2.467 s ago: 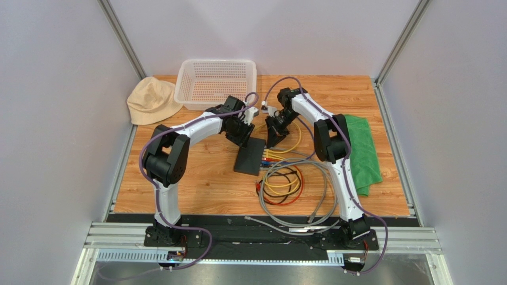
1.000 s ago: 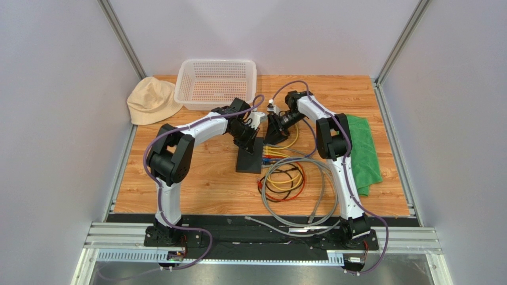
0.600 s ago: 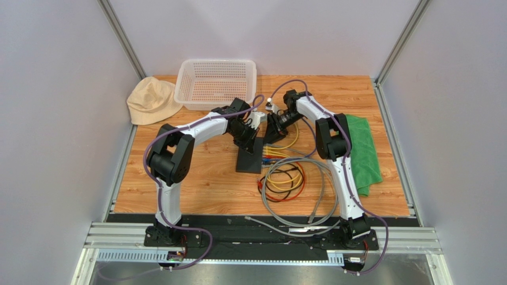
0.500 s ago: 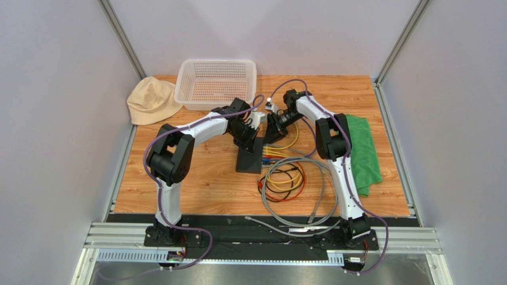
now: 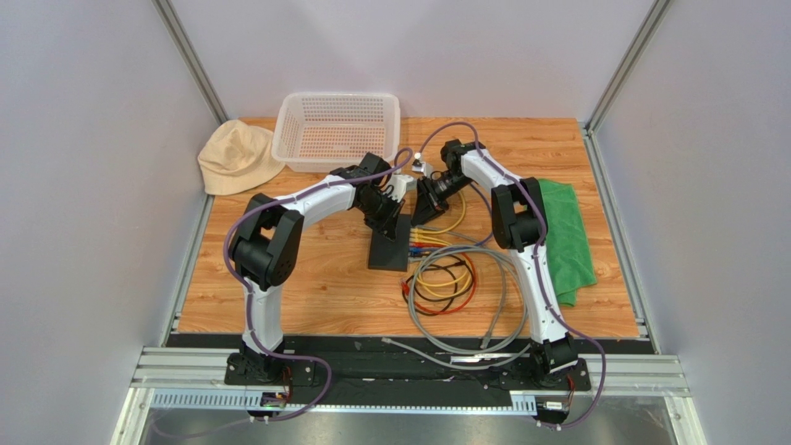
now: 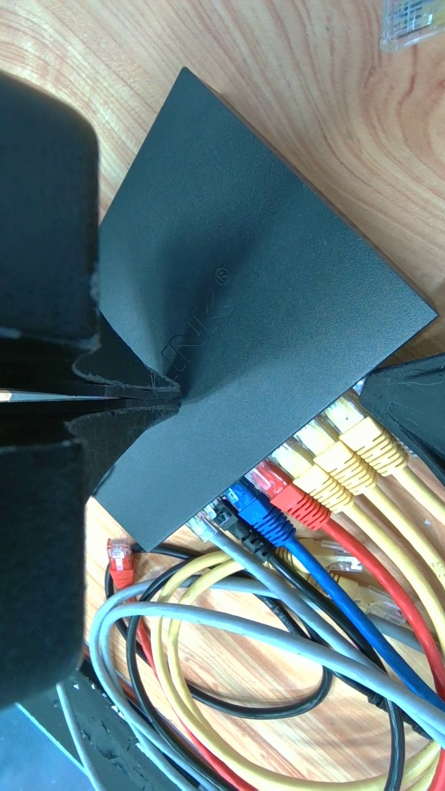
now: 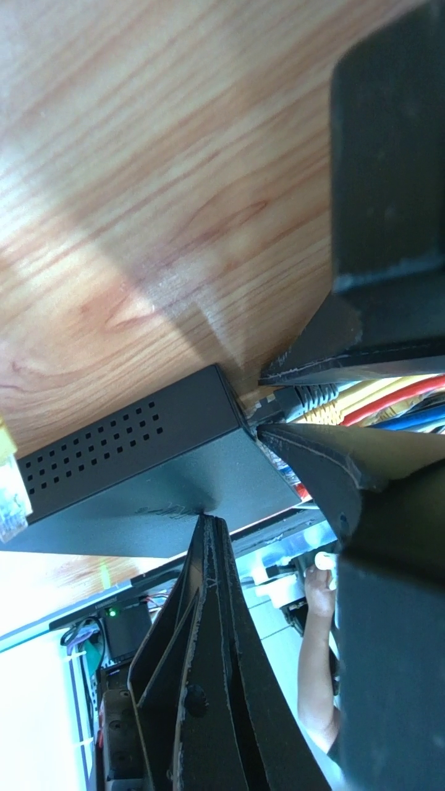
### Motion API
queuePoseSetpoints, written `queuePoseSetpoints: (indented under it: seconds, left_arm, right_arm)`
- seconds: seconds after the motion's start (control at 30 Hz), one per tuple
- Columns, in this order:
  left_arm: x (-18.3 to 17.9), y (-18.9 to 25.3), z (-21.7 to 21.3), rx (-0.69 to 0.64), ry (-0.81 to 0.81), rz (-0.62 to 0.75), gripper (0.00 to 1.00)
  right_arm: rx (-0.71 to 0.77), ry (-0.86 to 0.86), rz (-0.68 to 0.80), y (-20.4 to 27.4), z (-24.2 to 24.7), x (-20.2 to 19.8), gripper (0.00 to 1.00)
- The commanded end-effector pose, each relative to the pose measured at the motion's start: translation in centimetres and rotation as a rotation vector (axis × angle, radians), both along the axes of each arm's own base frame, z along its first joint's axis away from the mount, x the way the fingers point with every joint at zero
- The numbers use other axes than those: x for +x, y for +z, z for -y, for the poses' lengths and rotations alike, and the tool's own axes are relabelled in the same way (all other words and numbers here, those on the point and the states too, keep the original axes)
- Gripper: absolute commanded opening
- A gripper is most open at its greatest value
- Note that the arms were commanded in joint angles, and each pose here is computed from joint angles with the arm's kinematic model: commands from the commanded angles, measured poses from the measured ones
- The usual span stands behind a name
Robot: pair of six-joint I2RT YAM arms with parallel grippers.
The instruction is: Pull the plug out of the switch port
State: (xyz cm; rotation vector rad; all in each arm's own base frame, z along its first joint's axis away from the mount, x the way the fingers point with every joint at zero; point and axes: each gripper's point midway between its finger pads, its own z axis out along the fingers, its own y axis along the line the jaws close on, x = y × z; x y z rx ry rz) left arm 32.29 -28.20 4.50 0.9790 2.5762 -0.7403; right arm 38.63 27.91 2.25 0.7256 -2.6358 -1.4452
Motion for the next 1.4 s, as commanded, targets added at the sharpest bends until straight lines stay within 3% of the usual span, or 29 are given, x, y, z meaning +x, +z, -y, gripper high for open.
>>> queuePoseSetpoints:
  seconds: [0.0,0.17,0.6,0.97,1.13,1.2,1.23,1.27,1.37]
  left_arm:
    - [-1.1,-2.2,0.4,0.042,-0.034,-0.027,0.0]
    - [-0.9,-2.3,0.2,0.047,-0.032,-0.021,0.0]
    - [-0.4,-2.1,-0.3,0.053,-0.02,-0.002,0.0]
    - [-0.2,-1.9,-0.4,0.049,-0.02,0.012,0.0]
    - [-0.4,-1.8,-0.5,0.047,-0.021,0.019,0.0]
    - [-0.3,-1.7,-0.4,0.045,-0.026,0.023,0.0]
    - [-0.2,-1.6,-0.4,0.044,-0.027,0.026,0.0]
    - [-0.1,-1.5,-0.4,0.045,-0.027,0.031,0.0]
    - [0.1,-1.0,-0.4,0.026,-0.022,0.036,0.0]
  right_arm:
    - [-0.132,0.082,0.016,-5.3,-0.2,-1.5,0.18]
    - [-0.23,0.09,0.052,-5.6,0.4,-0.8,0.0]
    - [-0.339,0.203,-0.023,-4.4,5.7,-3.2,0.0]
    - [-0.383,0.137,0.026,-2.7,10.0,-0.9,0.0]
    - [-0.301,0.116,0.062,-1.2,9.5,-0.2,0.0]
    - [-0.29,0.079,0.144,-0.6,8.9,1.9,0.0]
    - [-0.287,0.044,0.173,0.2,8.6,2.8,0.06]
    - [-0.278,0.013,0.243,0.7,8.2,4.6,0.28]
    - [-0.257,-0.057,0.385,4.1,8.1,7.4,0.45]
